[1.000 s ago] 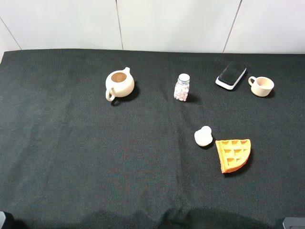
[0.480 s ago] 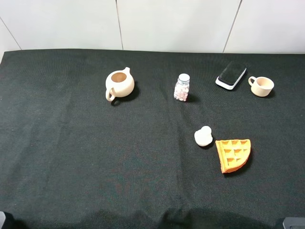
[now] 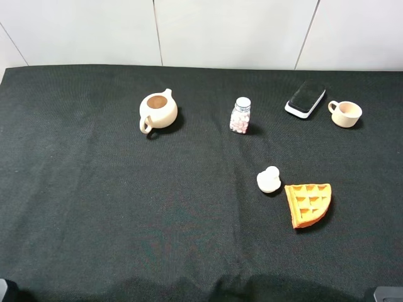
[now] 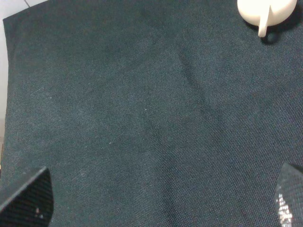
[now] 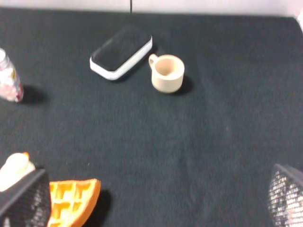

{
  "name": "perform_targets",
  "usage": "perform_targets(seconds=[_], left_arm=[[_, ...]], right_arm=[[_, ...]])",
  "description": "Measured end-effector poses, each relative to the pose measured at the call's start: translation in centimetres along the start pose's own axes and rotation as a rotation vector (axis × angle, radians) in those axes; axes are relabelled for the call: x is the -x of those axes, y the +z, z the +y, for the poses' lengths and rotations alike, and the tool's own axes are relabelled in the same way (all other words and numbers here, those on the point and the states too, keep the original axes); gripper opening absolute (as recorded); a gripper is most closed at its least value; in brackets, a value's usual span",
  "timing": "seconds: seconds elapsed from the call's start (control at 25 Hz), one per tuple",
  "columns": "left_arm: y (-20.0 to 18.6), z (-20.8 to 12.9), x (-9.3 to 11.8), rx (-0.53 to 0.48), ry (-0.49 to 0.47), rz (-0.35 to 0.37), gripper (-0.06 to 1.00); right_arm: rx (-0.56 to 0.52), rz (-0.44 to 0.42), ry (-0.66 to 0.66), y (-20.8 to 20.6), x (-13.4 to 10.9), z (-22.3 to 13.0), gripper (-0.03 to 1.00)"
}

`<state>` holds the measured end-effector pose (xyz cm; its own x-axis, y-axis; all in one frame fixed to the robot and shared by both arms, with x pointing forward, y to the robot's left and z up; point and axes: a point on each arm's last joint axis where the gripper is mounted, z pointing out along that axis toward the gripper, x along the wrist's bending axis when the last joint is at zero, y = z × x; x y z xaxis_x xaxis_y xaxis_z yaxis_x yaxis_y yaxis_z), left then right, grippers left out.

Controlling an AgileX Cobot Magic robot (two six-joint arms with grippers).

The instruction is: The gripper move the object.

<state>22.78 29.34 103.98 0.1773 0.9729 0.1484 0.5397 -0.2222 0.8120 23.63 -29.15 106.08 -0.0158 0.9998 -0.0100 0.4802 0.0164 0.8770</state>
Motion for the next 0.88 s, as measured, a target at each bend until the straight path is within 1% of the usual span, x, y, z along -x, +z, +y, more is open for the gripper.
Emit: perform_targets(seconds=[0.08, 0.16, 0.6, 0.88], left_arm=[[0.00, 0.00, 0.00, 0.000, 0.000, 0.000, 0.99], [0.00, 0.00, 0.00, 0.000, 0.000, 0.000, 0.99], [0.00, 0.00, 0.00, 0.000, 0.000, 0.000, 0.99], [0.00, 0.00, 0.00, 0.000, 0.000, 0.000, 0.99]], right_arm=[[0.016, -0.001, 0.000, 0.02, -0.01, -0.28, 0.69], [0.055, -0.006, 0.013, 0.12, 0.01, -0.62, 0.69], [0.066, -0.044, 0.029, 0.21, 0.37, -0.61, 0.69], [0.066, -0.047, 0.034, 0.21, 0.39, -0.61, 0.69]])
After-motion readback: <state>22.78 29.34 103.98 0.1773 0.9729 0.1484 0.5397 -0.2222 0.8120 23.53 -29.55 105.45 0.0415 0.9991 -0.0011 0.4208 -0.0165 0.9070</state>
